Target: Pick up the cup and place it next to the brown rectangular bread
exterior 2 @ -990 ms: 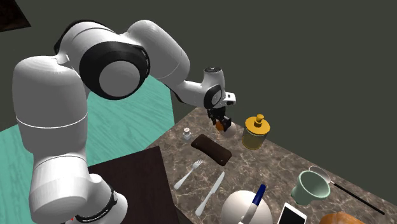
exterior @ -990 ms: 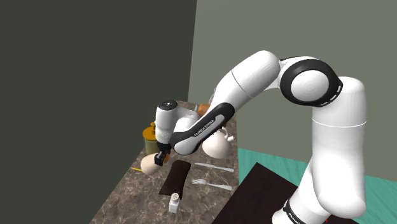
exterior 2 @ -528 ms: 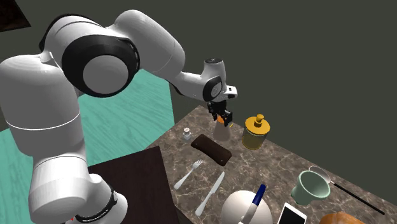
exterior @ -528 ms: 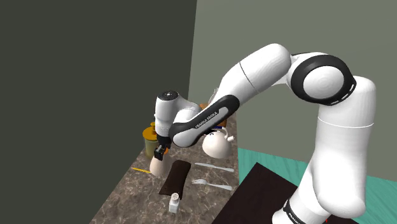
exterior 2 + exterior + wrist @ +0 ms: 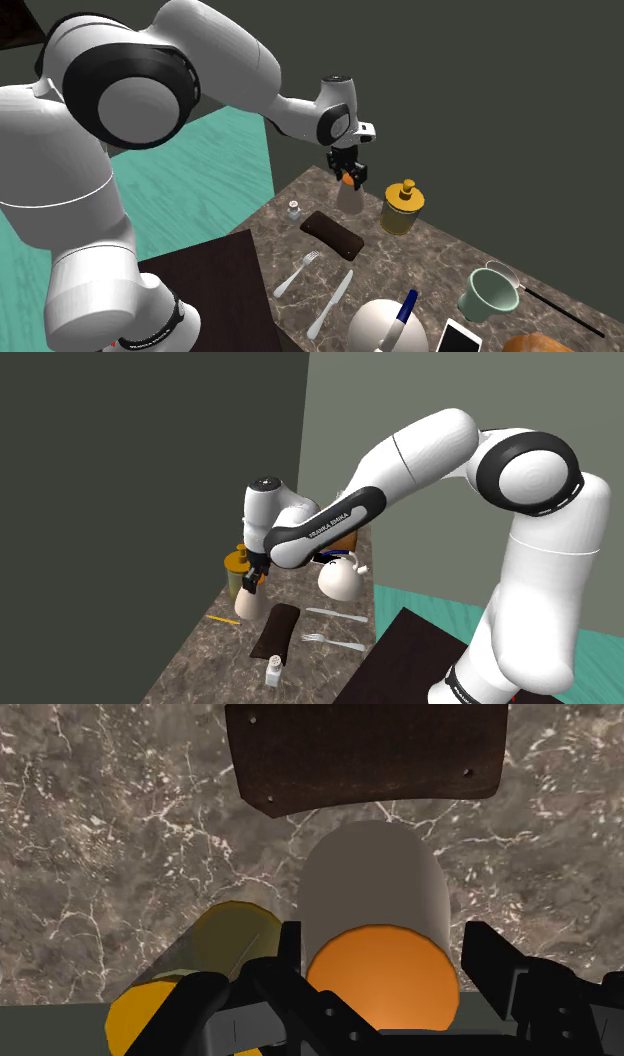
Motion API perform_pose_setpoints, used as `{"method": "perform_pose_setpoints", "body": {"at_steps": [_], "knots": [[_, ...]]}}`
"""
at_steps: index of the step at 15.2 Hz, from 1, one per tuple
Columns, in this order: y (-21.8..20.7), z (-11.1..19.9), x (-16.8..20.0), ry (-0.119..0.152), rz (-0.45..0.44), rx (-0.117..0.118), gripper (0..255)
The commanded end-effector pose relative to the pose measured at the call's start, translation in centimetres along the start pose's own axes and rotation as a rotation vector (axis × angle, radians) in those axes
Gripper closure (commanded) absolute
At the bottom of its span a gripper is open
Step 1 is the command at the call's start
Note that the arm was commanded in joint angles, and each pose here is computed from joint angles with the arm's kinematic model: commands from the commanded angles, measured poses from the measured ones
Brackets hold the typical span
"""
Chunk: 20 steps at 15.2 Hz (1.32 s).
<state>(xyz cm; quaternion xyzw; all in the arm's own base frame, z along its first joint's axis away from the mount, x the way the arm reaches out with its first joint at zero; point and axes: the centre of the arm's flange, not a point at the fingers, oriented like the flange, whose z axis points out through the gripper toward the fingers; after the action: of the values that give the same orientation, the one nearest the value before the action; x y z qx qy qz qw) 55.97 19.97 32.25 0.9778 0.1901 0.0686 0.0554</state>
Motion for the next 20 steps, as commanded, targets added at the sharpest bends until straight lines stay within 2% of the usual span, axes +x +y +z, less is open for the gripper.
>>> {"method": "perform_pose_setpoints", "body": {"at_steps": [1, 9, 20], "knots": [[0.0, -1.1, 0.2, 0.0, 0.0, 0.0, 255], [0.5, -4.8, 0.6, 0.0, 0.0, 0.0, 255], [13.2, -3.9, -6.4, 0.0, 0.0, 0.0, 255]]}}
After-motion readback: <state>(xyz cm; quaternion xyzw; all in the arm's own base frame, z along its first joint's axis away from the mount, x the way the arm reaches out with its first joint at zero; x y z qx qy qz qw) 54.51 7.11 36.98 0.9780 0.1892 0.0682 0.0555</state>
